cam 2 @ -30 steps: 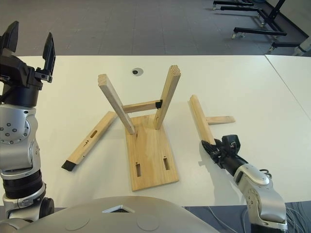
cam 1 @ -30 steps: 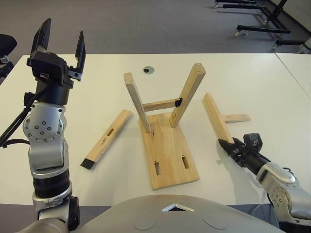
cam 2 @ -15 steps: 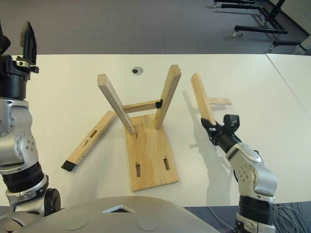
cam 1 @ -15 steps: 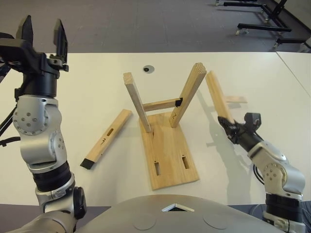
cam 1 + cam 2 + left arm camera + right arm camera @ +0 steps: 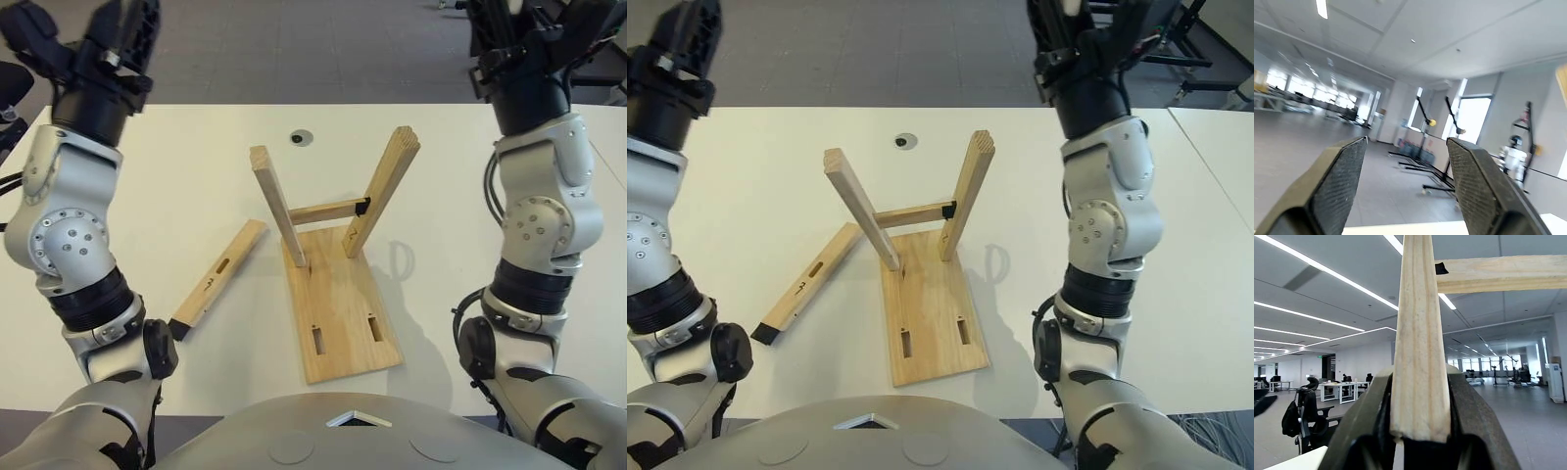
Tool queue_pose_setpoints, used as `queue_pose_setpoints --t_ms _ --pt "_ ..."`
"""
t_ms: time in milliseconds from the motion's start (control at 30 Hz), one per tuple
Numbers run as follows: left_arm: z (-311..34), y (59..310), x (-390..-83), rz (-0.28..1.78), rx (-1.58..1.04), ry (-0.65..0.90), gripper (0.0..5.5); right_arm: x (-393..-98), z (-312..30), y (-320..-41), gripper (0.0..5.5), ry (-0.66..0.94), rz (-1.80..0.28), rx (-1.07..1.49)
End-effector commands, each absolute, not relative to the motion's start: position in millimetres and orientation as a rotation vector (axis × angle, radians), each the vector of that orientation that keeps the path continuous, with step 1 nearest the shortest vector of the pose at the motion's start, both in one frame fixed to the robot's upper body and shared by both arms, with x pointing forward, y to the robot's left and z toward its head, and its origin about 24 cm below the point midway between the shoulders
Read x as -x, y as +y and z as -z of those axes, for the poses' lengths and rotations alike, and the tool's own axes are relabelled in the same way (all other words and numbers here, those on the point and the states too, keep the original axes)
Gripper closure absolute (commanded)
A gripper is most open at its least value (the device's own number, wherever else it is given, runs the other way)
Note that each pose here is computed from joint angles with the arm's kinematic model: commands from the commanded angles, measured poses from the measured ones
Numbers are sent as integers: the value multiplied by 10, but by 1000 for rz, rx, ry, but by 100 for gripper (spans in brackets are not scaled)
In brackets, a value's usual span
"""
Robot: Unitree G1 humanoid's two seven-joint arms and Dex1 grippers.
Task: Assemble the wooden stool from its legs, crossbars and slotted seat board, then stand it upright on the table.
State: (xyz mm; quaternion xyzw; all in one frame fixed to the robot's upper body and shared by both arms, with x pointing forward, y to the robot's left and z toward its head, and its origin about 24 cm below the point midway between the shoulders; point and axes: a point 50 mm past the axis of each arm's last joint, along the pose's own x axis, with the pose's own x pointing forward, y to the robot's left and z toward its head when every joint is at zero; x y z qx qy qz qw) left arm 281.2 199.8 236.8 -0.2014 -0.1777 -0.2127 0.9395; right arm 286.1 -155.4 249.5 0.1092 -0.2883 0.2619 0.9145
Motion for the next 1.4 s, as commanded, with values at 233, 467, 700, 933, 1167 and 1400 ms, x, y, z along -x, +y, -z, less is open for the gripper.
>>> queue_pose_setpoints --t_ms 233,467,700,933,1167,1400 --pt "-2517 1584 -2903 711 473 -384 218 -2712 -2591 -1276 447 -696 -613 -163" --pt "-2668 1410 -2727 922 624 -415 164 -2778 -2520 -1033 447 -718 -669 -31" --pt "-2763 1209 -2771 944 777 -253 164 -2789 -2469 -746 447 -813 -682 263" --pt "-2825 1228 -2762 913 811 -238 164 -2826 -2402 -721 447 -846 -668 384" --pt "-2878 1317 -2611 1056 853 -294 164 -2886 -2376 -792 447 -823 -642 340" --pt "-2767 1382 -2713 976 768 -252 164 -2877 -2327 -753 447 -816 -679 396"
